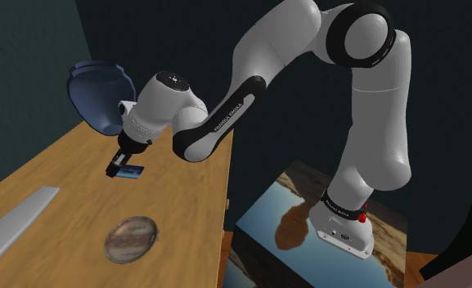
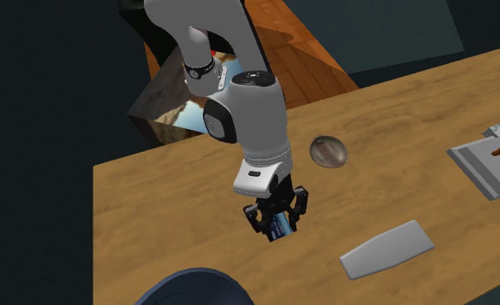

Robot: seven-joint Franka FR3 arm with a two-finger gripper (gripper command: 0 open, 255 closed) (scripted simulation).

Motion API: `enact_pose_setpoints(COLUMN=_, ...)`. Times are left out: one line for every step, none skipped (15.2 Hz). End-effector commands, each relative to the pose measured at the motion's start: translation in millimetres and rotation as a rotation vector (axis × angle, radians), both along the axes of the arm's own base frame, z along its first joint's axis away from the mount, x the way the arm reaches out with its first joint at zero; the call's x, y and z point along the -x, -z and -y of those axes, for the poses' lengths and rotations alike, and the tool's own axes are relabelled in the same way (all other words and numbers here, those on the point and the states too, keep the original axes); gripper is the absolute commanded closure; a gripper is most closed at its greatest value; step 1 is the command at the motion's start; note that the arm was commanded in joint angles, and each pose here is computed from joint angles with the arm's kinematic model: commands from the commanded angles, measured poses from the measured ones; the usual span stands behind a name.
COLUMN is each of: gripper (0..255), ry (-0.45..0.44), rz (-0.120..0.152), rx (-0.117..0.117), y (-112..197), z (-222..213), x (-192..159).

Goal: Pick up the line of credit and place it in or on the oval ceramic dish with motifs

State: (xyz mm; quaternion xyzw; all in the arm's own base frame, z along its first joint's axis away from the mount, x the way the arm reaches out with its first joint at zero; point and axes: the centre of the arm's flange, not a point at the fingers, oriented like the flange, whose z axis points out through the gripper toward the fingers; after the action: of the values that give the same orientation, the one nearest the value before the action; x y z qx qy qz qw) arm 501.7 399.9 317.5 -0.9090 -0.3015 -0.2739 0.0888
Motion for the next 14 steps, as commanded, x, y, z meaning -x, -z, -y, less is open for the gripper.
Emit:
enact_pose_setpoints(gripper=255, ry=0.000, rz=0.000, rx=0.000, y=0.2, z=0.0, x=0.0)
enact_pose_setpoints(gripper=255, ry=0.000, rz=0.000, rx=0.000, y=0.2, z=0.1, x=0.0)
enact_pose_setpoints(gripper=255, ry=0.000, rz=0.000, rx=0.000, y=0.2, z=0.1, x=0.0)
enact_pose_setpoints(gripper=255, ry=0.000, rz=0.000, rx=0.000, y=0.2, z=0.0, x=0.0)
enact_pose_setpoints(gripper=255, ry=0.000, rz=0.000, rx=0.000, y=0.2, z=0.1, x=-0.1)
enact_pose_setpoints(gripper=255, ry=0.000, rz=0.000, rx=0.000, y=0.2, z=0.0, x=0.0)
enact_pose_setpoints(gripper=255, ry=0.000, rz=0.000, rx=0.000, y=0.2, z=0.1, x=-0.1)
enact_pose_setpoints(gripper=255, ry=0.000, rz=0.000, rx=0.000, y=0.3, z=0.0, x=0.0)
enact_pose_setpoints(gripper=255, ry=0.000, rz=0.000, rx=0.000, y=-5.0, z=0.0, x=0.0)
enact_pose_setpoints(gripper=255, ry=0.000, rz=0.000, rx=0.000, y=-10.3, z=0.0, x=0.0)
enact_pose_setpoints(gripper=255, ry=0.000, rz=0.000, rx=0.000, y=-15.6, z=0.0, x=0.0)
enact_pose_setpoints(gripper=255, ry=0.000, rz=0.000, rx=0.000, y=-20.9, z=0.0, x=0.0)
enact_pose_setpoints(gripper=255, ry=0.000, rz=0.000, rx=0.000, y=-26.1, z=0.0, x=0.0)
enact_pose_setpoints(gripper=255, ry=0.000, rz=0.000, rx=0.000, y=-31.4, z=0.0, x=0.0)
